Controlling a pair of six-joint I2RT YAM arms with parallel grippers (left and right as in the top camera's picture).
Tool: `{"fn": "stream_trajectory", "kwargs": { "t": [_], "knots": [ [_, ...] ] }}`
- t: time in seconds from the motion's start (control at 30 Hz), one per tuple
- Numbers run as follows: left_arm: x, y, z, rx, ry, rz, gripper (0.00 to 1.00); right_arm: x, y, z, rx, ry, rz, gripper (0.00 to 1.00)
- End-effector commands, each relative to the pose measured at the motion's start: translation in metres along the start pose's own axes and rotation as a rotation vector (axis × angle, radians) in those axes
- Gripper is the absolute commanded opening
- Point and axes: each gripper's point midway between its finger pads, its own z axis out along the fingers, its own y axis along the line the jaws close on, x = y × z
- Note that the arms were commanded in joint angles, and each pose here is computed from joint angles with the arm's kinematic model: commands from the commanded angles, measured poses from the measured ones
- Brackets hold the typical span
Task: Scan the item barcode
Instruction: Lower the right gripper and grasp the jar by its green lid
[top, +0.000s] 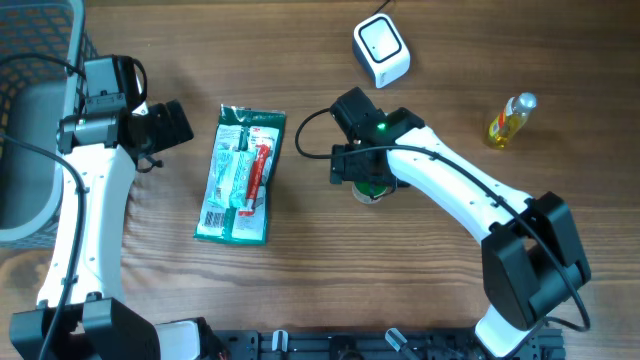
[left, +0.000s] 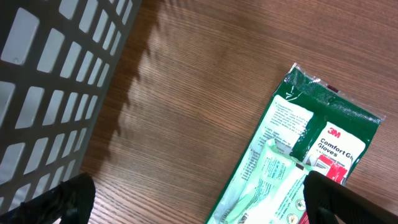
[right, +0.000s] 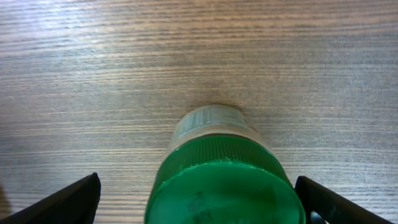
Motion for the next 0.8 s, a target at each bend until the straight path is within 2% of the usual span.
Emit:
{"fn": "stream_trajectory", "kwargs": {
  "t": [0.0,0.77],
  "knots": [
    [-0.001,0.0022,0.0009,-0.01,-0.002,-0.012,1.0,0.0022,-0.0064,0.0093,0.033,0.009,0.019,1.0],
    [-0.001,0.0022,0.0009,-0.01,-0.002,-0.012,1.0,0.0056,-0.0089,0.0092,0.044,0.022,0.04,1.0]
  ]
}}
